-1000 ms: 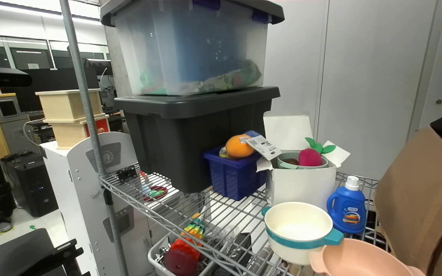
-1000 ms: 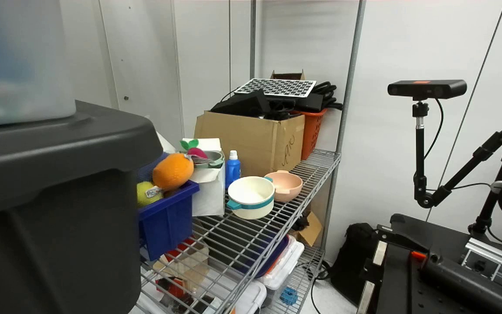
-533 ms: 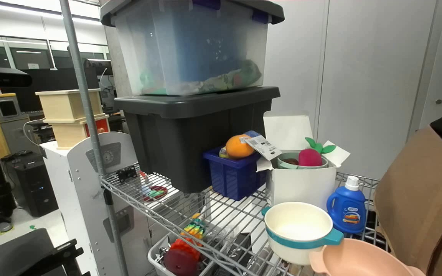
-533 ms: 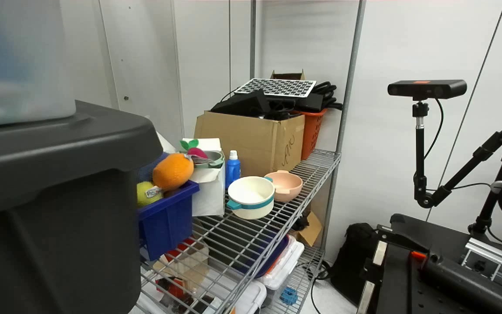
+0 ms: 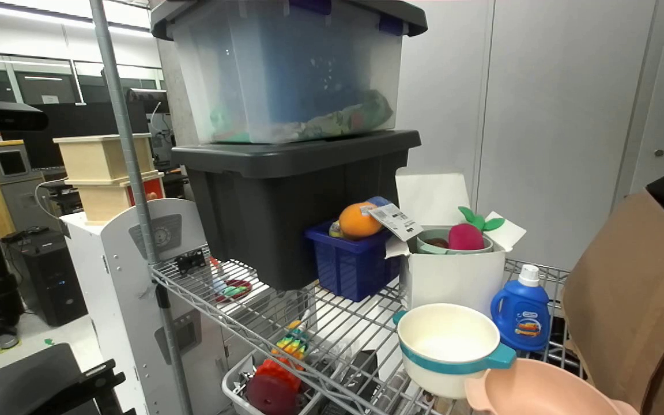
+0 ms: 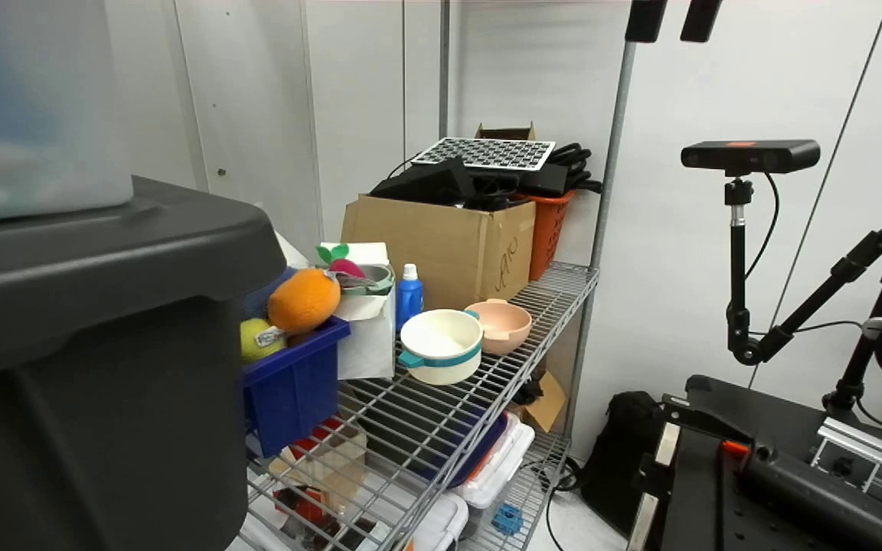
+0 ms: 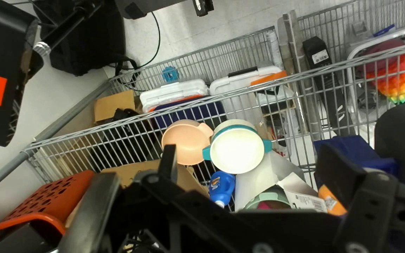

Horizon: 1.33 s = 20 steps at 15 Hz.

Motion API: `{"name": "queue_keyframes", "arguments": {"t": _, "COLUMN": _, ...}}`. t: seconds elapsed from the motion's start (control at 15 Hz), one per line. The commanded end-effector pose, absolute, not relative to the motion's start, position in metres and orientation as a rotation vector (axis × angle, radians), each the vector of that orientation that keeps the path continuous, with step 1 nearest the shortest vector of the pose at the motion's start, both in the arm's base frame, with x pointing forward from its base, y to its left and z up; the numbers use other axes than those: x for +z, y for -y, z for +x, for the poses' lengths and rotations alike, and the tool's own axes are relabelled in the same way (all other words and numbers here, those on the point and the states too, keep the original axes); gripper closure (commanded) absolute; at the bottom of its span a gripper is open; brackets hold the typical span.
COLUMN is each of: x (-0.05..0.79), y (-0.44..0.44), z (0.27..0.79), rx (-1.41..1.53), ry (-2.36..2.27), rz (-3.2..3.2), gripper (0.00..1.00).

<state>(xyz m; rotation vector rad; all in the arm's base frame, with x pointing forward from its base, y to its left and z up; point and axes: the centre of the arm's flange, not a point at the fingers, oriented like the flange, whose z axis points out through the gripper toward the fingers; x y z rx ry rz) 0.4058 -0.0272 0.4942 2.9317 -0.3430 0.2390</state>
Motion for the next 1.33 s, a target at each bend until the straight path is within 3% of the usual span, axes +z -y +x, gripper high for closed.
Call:
{"name": "queue_keyframes", "arguments": {"t": 0.0, "x": 0.468, "y": 0.017, "z": 0.432, "rx": 0.219, "ry": 0.298, "rz": 2.957, "gripper": 0.00}}
{"name": "queue_keyframes", "arguments": {"t": 0.67, "x": 0.361, "y": 0.006, "z": 0.528, "rx": 0.163, "ry": 0.230, "rz": 2.973, "gripper": 0.00}}
{"name": "queue_keyframes", "arguments": {"t": 1.27, "x": 0.317, "y": 0.016, "z": 0.623, "rx": 0.133, "ry": 0.268, "rz": 2.964, "gripper": 0.00}}
